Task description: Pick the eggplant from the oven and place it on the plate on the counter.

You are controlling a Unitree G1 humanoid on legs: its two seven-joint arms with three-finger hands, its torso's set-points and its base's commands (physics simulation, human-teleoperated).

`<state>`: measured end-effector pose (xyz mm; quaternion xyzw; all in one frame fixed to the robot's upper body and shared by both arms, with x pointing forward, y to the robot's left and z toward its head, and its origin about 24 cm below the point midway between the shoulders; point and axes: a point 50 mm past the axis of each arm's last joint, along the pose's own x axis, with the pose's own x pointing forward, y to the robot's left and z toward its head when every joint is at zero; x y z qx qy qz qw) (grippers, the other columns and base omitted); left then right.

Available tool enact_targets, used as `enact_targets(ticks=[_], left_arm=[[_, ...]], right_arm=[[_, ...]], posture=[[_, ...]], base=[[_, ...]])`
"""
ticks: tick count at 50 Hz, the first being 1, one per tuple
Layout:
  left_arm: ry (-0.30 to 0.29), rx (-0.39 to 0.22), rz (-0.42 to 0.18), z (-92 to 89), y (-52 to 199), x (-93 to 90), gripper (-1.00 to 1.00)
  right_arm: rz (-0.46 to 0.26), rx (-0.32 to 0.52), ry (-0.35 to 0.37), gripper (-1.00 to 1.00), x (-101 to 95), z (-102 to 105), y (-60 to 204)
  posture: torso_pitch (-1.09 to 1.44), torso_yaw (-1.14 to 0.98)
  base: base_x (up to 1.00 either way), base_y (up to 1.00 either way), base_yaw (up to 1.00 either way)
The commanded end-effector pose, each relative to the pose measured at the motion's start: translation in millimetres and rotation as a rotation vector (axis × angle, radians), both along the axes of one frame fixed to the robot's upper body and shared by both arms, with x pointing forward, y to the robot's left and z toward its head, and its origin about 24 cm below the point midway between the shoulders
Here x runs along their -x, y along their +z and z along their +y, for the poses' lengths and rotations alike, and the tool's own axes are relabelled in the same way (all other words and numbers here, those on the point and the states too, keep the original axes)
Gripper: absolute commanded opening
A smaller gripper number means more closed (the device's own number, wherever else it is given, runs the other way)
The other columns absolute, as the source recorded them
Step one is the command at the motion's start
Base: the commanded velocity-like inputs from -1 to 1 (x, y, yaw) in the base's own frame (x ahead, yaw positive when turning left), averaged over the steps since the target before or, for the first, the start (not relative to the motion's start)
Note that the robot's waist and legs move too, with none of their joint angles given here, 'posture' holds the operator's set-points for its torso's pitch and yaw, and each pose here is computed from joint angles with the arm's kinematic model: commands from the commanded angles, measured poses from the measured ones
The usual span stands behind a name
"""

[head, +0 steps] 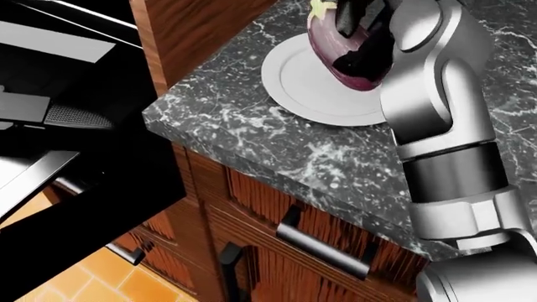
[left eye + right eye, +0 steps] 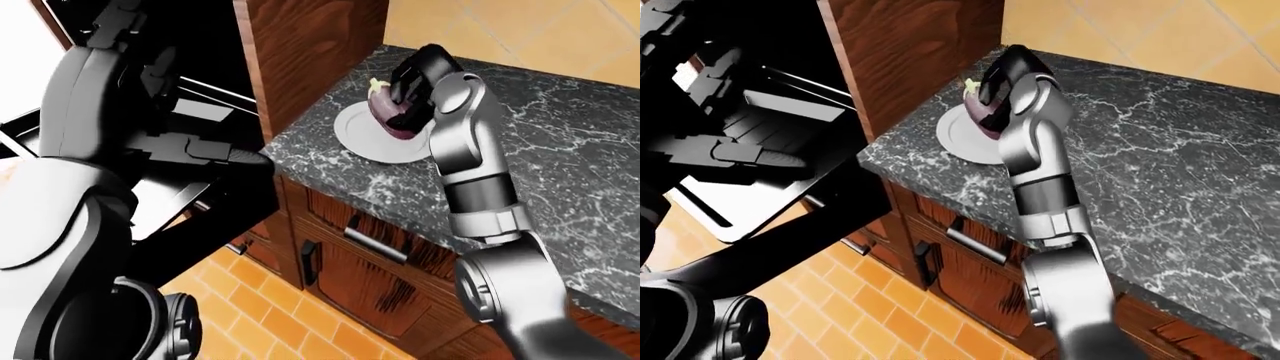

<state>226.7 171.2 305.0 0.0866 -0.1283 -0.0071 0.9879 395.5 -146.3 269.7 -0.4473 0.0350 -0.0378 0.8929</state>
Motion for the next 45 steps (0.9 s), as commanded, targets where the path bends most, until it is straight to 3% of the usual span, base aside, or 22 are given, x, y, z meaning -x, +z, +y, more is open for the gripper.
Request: enact_targets(ticks=[1, 10, 22, 32, 38, 45], left_arm=[[0.011, -0.002, -0.06, 1.5, 8.8, 4.0, 1.0], [0.012, 0.001, -0.06, 2.5, 9.3, 3.2, 1.0], [0.018, 0.004, -0.054, 5.6, 4.4, 1.8, 1.0], [0.022, 0.004, -0.058, 6.8, 5.8, 3.9, 1.0], [0.022, 0.005, -0.06, 6.4, 7.1, 3.9, 1.0], [0.04, 0.019, -0.068, 16.3, 10.7, 8.8, 1.0]], right_arm=[[-0.124, 0.016, 0.012, -1.0, 6.0, 2.9, 28.7], [-0.115, 0.037, 0.002, -0.92, 1.3, 2.9, 19.3], [-0.074, 0.065, 0.009, -0.25, 1.0, 3.8, 6.5], [-0.063, 0.094, -0.002, -0.05, 0.9, 0.5, 4.7], [-0.087, 0.112, -0.007, 0.17, 8.2, -3.0, 21.2], [-0.131, 0.133, -0.007, 0.15, 29.1, -19.9, 47.3]], posture=[[0.0, 0.0], [0.0, 0.0], [0.0, 0.0], [0.0, 0.0], [0.0, 0.0], [0.0, 0.0]], base=[[0.0, 0.0, 0.0], [0.0, 0.0, 0.0], [0.0, 0.0, 0.0], [0.0, 0.0, 0.0], [0.0, 0.0, 0.0], [0.0, 0.0, 0.0]])
